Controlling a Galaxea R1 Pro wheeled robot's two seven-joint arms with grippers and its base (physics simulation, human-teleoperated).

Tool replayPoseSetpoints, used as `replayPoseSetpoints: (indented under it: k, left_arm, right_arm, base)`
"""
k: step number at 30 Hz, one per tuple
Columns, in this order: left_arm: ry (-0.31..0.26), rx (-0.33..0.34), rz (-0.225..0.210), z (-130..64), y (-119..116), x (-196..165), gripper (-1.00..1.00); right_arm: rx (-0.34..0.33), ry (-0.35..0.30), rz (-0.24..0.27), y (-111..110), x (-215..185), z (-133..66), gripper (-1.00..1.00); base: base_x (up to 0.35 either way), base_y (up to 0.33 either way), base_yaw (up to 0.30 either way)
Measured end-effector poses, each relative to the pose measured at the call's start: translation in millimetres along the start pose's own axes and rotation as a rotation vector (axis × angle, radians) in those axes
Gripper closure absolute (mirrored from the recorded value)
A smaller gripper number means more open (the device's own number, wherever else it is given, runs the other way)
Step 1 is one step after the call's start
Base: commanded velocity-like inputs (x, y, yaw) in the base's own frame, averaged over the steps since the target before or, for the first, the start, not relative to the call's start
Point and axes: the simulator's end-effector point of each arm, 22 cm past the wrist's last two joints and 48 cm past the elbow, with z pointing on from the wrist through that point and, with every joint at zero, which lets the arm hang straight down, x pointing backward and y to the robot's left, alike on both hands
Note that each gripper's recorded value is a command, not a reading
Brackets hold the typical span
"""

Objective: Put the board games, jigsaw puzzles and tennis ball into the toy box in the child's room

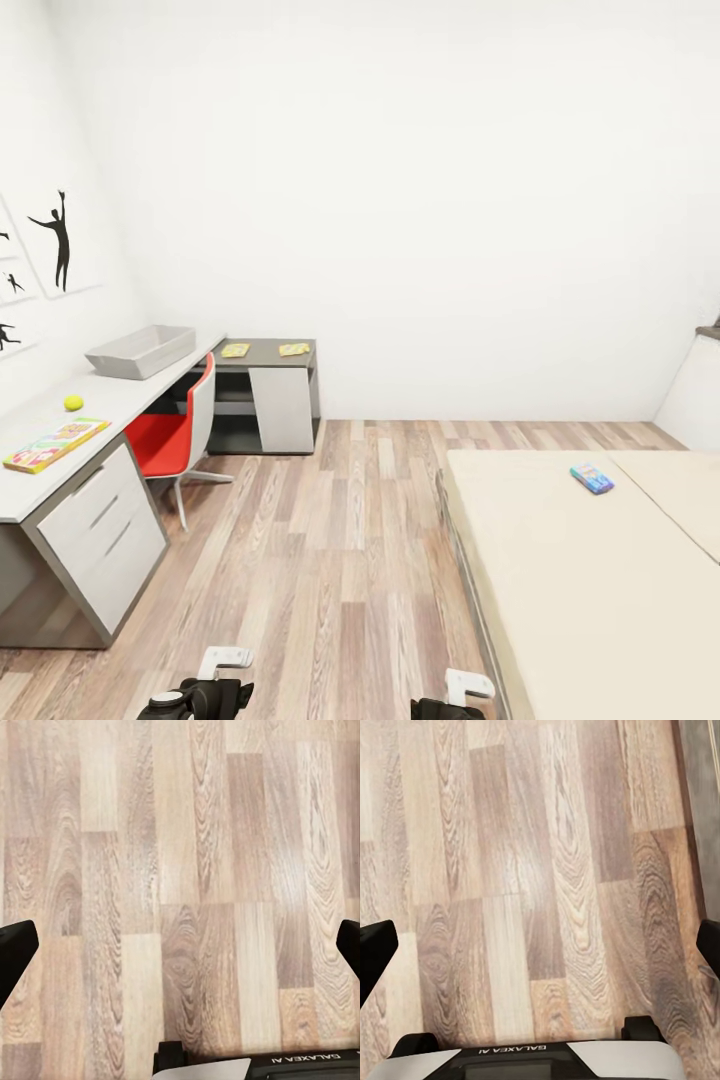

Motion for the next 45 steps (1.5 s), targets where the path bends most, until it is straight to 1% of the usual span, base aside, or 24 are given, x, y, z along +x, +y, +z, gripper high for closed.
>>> replayPoseSetpoints:
  k: [27, 34, 45]
  left_arm:
    - [0.000, 0.000, 0.001, 0.0, -0.2, 0.0, -1.00]
    - [0.000, -0.001, 0.002, 0.0, 0.0, 0.0, -1.00]
    - [0.002, -0.001, 0.002, 0.0, 0.0, 0.7, -1.00]
  right_arm:
    - [0.000, 0.000, -0.001, 0.1, 0.0, 0.0, -1.00]
    - [0.000, 0.000, 0.000, 0.1, -0.1, 0.0, -1.00]
    - [0.000, 0.000, 0.000, 0.1, -0.1, 0.0, -1.00]
  base:
    - [0.000, -0.007, -0.001]
    - [0.000, -0.133, 0.000]
    - [0.000, -0.212, 0.000]
